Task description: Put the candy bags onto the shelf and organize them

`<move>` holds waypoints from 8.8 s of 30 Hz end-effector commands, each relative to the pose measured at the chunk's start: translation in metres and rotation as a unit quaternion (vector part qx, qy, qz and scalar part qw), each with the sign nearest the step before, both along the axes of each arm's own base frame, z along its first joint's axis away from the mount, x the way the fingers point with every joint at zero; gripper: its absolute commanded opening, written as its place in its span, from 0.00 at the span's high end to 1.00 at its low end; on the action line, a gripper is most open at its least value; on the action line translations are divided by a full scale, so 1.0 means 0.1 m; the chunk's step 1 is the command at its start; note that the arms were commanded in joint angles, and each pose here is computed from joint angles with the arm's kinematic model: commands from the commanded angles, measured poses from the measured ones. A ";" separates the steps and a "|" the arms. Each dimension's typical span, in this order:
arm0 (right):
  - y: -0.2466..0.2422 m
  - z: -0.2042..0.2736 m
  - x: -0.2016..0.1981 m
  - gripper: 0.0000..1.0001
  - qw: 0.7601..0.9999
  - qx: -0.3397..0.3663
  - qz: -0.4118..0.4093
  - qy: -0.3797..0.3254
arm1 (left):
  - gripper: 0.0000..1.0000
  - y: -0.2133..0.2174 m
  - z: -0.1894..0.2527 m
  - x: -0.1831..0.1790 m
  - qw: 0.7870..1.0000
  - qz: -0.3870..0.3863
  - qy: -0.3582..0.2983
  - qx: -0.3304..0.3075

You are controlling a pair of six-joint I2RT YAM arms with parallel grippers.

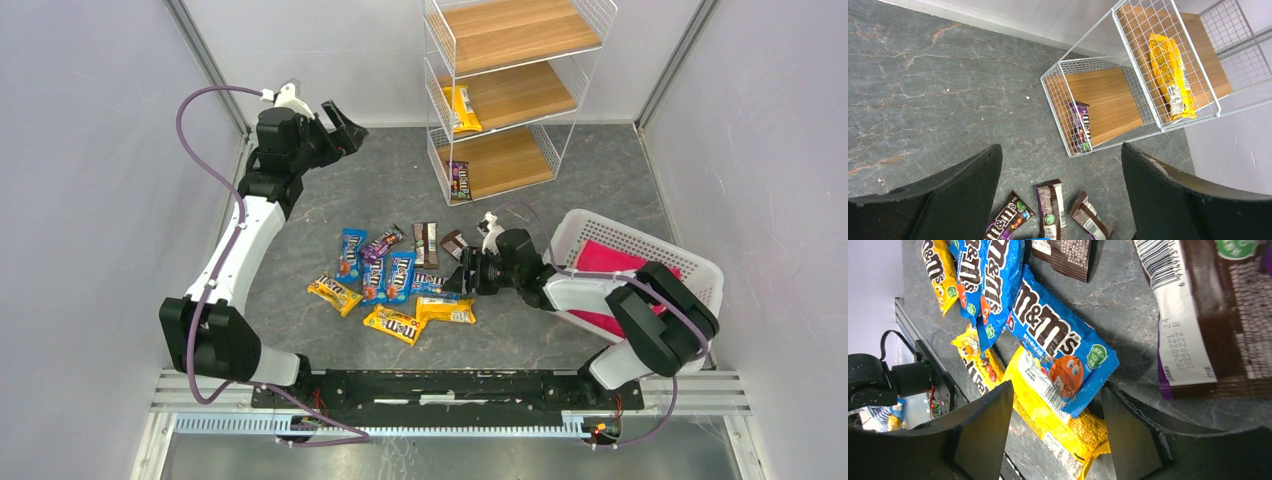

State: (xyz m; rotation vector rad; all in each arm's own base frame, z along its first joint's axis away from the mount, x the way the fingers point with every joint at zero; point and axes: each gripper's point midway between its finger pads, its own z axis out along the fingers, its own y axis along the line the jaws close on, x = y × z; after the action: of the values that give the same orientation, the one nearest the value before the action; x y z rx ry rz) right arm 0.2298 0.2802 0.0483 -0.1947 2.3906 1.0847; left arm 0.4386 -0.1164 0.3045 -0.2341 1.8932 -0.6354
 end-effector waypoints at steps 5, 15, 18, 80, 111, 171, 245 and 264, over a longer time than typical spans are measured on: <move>0.28 0.06 -0.01 0.39 0.994 0.097 0.000 0.047 | 0.06 -0.02 0.18 0.07 1.000 -0.001 -0.018 -0.019; 0.33 0.08 -0.03 0.62 0.987 0.147 -0.010 0.064 | 0.06 -0.01 0.19 0.07 1.000 -0.004 -0.017 -0.025; 0.33 0.13 -0.04 0.72 0.986 0.155 -0.010 0.058 | 0.06 0.00 0.18 0.07 1.000 -0.002 -0.017 -0.025; -0.68 4.80 2.70 0.98 0.792 0.135 -0.409 -0.432 | 0.08 0.20 0.10 0.16 0.999 0.012 -0.006 -0.040; -0.24 4.38 2.53 0.64 0.831 0.139 -0.371 -0.390 | 0.10 0.31 0.08 0.20 0.997 0.010 -0.002 -0.073; -0.36 0.00 -0.21 0.11 0.991 -0.134 0.001 -0.004 | 0.05 -0.22 0.13 0.05 0.998 -0.045 -0.012 -0.036; -0.21 -0.03 -0.36 0.80 0.995 0.013 -0.083 0.056 | 0.04 -0.33 0.03 0.05 0.999 -0.051 0.002 -0.010; -0.06 -0.20 -0.44 0.49 0.991 0.021 -0.071 0.111 | 0.04 -0.33 0.04 0.04 0.999 -0.052 0.001 -0.010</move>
State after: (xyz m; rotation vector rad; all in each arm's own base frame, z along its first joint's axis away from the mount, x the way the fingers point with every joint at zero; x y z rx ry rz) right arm 0.1848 0.2650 0.0270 0.0975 2.5236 1.1012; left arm 0.4389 -0.1514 0.2880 -0.1951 1.9620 -0.7529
